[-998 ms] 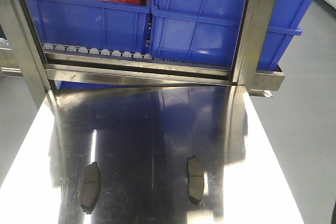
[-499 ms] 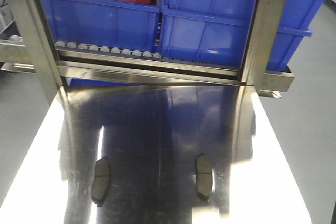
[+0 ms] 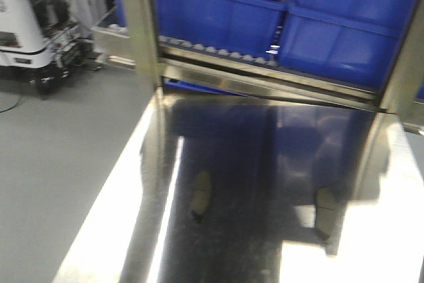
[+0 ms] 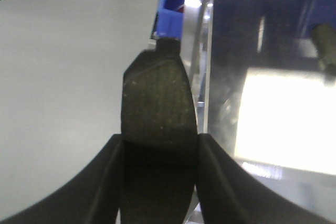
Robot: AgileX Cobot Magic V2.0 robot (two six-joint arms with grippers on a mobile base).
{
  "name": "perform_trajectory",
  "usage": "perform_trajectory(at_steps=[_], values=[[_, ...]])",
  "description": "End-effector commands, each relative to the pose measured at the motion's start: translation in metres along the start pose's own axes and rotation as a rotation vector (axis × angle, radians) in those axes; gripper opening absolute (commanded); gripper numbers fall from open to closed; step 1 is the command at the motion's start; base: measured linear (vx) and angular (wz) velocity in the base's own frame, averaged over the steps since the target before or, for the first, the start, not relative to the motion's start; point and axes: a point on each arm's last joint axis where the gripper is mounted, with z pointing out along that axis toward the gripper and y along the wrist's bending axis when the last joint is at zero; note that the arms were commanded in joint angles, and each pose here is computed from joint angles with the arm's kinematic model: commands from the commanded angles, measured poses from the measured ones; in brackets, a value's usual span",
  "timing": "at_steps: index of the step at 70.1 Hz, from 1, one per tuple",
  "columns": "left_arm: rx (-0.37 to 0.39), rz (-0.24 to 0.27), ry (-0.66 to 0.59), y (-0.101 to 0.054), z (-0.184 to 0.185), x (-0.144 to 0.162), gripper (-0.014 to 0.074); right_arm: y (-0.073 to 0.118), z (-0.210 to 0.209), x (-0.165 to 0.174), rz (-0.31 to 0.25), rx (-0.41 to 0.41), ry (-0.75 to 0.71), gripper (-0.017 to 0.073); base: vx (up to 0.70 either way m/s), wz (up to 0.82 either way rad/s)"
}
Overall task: Move and align brake pads A on conveyor
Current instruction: 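Turn the base away from the table holding both pads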
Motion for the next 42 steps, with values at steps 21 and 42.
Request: perform_trajectory(at_steps=[21,42], values=[[0.011,0.003,-0.105,-0.0010,-0.0057,-0.0140,-0.0006,0.0007,-0.0046,-0.0169,-0.012,-0.008,-0.116,-0.0011,-0.15,0.54],[0.011,0.003,-0.105,-0.0010,-0.0057,-0.0140,-0.0006,0.0007,-0.0046,-0.0169,-0.012,-0.008,-0.116,-0.0011,-0.14,0.50]])
